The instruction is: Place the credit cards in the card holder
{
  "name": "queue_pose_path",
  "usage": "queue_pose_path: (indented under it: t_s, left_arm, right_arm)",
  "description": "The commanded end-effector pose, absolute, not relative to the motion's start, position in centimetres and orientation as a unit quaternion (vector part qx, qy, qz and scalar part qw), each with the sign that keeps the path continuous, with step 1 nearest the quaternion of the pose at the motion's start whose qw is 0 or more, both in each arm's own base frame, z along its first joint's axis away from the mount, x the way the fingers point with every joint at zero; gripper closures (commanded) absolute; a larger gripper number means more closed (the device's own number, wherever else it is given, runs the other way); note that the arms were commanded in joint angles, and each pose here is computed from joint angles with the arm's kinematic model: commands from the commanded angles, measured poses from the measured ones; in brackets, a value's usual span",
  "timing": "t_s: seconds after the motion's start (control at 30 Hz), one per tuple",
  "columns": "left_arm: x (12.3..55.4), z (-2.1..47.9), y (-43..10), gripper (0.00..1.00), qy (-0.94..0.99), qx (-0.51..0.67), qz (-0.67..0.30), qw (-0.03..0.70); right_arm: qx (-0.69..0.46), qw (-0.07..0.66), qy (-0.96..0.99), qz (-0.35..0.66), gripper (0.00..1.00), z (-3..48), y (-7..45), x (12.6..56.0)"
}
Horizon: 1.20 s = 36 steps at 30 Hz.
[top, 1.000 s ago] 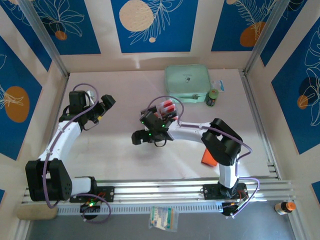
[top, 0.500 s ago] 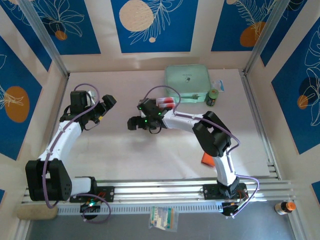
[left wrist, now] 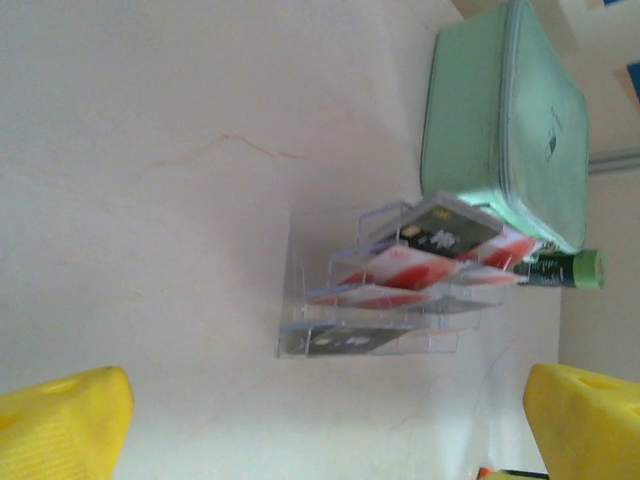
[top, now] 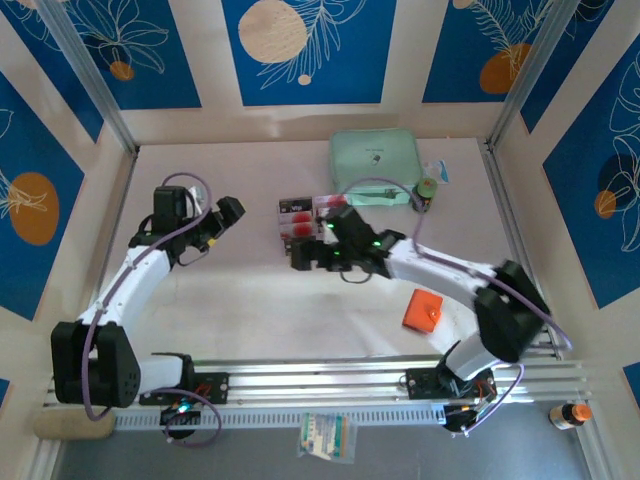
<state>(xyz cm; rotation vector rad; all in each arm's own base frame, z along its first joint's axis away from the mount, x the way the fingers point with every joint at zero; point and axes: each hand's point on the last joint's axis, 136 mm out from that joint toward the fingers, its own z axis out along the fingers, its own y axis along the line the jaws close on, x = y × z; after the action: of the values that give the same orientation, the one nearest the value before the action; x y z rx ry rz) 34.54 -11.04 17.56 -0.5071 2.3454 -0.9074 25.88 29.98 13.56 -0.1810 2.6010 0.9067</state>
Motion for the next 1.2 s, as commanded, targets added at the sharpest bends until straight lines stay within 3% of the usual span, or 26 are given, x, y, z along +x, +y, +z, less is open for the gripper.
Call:
queue_pose_path:
  t_s: [0.0, 0.17, 0.37, 0.63, 0.97, 1.17]
  left_arm:
    - [32.4, 17.3, -13.0, 0.0, 0.884, -0.166, -0.333, 0.281]
    - [29.7, 16.3, -15.7, 0.0, 0.891, -0.142, -0.331, 0.276]
    - [29.1, 16.5, -17.8, 0.0, 0.895, -0.113, -0.333, 0.275]
    - [29.4, 17.4, -19.0, 0.0, 0.891, -0.1, -0.345, 0.278]
    - [29.6, 18.2, -19.8, 0.0, 0.885, -0.097, -0.358, 0.281]
    - [30.0, 18.7, -19.9, 0.0, 0.883, -0.095, -0.359, 0.286]
  right_arm:
    - [0.047, 0.161, 0.95, 0.264, 0.1, 11.4, 22.9, 23.5]
    - [0.207, 0.137, 0.948, 0.196, 0.16, 9.6, 13.0, 18.2]
    - [0.339, 0.118, 0.916, 0.178, 0.32, 7.4, 7.2, 13.9]
    - [0.438, 0.076, 0.884, 0.142, 0.35, 4.8, 4.7, 12.3]
    - [0.459, 0.051, 0.882, 0.089, 0.25, 4.5, 3.5, 12.5]
    - [0.453, 0.044, 0.883, 0.118, 0.27, 4.1, 4.6, 13.8]
